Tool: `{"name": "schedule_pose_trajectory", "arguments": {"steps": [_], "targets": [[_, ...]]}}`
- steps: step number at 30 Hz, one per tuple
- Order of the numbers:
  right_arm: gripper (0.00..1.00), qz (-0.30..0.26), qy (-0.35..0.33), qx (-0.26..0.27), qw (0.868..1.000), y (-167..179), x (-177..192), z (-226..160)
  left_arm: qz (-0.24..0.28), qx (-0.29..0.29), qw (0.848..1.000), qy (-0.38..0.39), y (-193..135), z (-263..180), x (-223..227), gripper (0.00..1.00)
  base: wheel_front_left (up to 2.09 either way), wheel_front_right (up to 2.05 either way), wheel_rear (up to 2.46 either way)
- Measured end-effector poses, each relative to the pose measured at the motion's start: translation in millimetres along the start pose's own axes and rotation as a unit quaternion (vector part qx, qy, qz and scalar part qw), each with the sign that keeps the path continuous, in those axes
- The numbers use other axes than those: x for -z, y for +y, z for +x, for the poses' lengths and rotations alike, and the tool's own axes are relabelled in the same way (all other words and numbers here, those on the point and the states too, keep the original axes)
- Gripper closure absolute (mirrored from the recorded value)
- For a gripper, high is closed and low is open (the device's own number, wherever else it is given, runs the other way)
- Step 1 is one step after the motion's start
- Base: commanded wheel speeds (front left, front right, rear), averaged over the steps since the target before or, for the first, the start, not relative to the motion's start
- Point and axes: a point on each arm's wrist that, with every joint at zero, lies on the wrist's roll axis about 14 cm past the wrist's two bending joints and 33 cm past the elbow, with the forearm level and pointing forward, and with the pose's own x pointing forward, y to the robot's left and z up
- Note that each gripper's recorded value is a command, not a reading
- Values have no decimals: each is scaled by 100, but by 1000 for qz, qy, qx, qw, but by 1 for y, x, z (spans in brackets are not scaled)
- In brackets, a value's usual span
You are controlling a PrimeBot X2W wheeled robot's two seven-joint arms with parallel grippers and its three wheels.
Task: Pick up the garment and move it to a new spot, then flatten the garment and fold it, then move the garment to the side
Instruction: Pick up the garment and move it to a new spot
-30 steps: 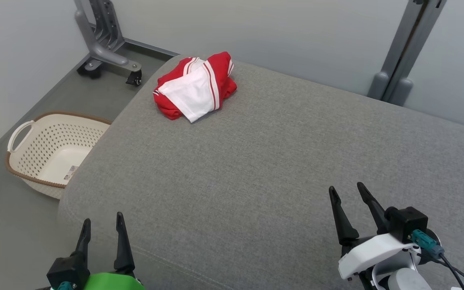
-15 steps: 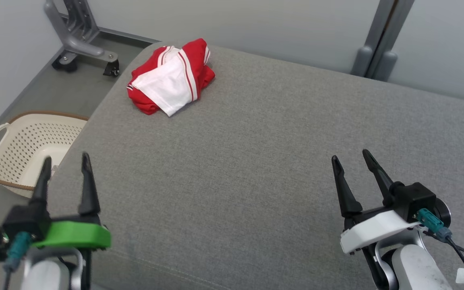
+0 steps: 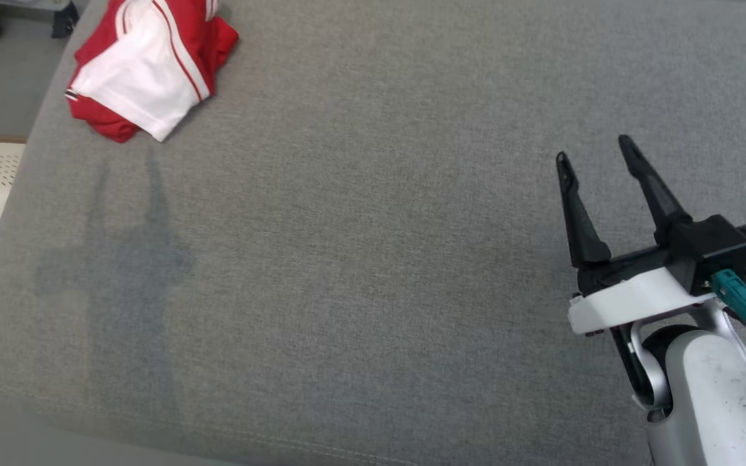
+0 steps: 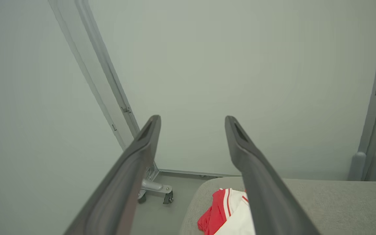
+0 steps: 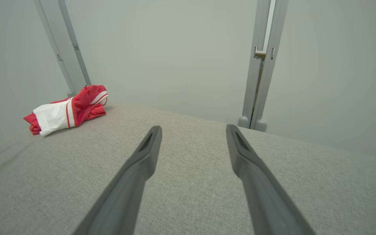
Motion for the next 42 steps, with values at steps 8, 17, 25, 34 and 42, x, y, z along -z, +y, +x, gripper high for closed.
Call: {"name": "schedule_pose_trajectory", "arguments": {"steps": [8,17,25,34,42], "targets": [[0,-15,26,57,998,-51,24,-3,-9,82,985,153,-72,58,108,0,0,0,0],[0,-13,57,90,994,-78,58,-11,-14,126,949,288,-128,55,242,0,0,0,0],[0,-20,74,116,990,-96,73,-22,-11,111,940,322,-136,60,284,98,0,0,0],[0,-12,50,117,992,-92,56,-27,22,107,962,250,-121,80,231,100,0,0,0],[0,13,14,139,990,-97,30,-46,51,182,976,106,-165,97,110,100,0,0,0]]}}
